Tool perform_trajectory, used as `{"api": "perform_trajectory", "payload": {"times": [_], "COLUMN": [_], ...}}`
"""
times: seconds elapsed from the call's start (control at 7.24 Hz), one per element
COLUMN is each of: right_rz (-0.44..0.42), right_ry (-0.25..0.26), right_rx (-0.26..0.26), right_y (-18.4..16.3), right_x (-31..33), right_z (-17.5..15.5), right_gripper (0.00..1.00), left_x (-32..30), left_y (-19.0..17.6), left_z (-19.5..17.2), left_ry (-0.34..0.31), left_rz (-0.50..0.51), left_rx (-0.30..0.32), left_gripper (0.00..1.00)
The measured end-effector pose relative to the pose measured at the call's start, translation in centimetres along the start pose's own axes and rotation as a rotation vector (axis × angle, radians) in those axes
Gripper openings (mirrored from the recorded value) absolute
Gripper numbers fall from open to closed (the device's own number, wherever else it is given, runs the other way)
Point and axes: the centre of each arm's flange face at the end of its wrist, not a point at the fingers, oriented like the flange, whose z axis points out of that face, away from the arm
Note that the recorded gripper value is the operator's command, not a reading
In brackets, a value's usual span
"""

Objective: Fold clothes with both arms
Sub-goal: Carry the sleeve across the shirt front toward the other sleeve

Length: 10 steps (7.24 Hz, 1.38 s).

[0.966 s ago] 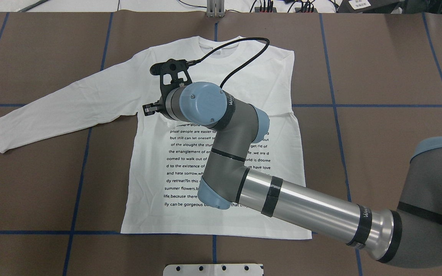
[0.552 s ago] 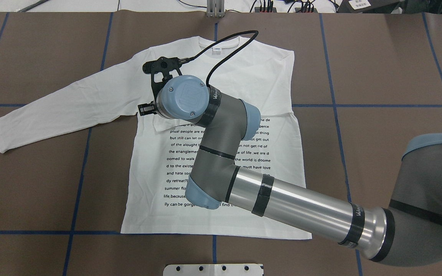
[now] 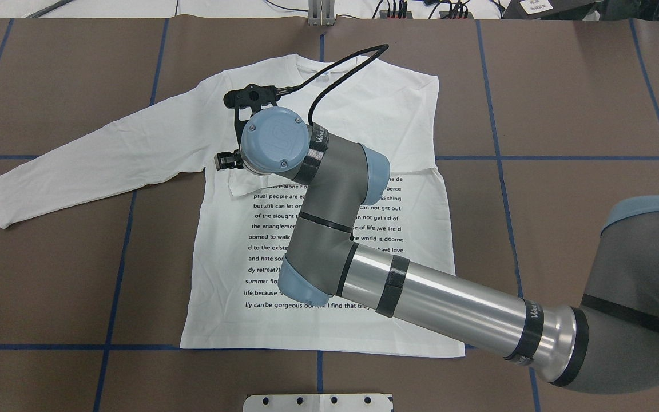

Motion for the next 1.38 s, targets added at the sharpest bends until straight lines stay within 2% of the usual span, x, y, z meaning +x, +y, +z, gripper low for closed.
{"api": "perform_trajectory", "payload": {"times": [0.41, 0.69, 0.97, 1.24, 1.38], "right_rz": [0.072, 0.132, 0.209, 0.284, 0.303], "right_ry": [-0.001, -0.050, -0.113, -0.163, -0.173], "right_rx": [0.084, 0.168, 0.231, 0.270, 0.276], "right_y": [0.2, 2.3, 1.9, 0.4, -0.1], "right_x": [-3.6, -6.4, -8.9, -11.4, -11.9], "right_z": [4.7, 6.5, 5.4, 3.3, 2.7], "right_gripper": [0.95, 0.93, 0.89, 0.90, 0.97], "left_x": [0.0, 0.0, 0.0, 0.1, 0.1], "left_y": [-0.1, -0.1, -0.1, -0.1, -0.1], "left_z": [0.0, -0.1, -0.1, -0.2, -0.3], "left_ry": [-0.002, -0.003, -0.005, -0.006, -0.006], "left_rz": [0.000, 0.001, 0.001, 0.003, 0.004], "left_rx": [0.000, 0.000, 0.002, 0.004, 0.005], "left_gripper": [1.00, 1.00, 1.00, 1.00, 1.00]}}
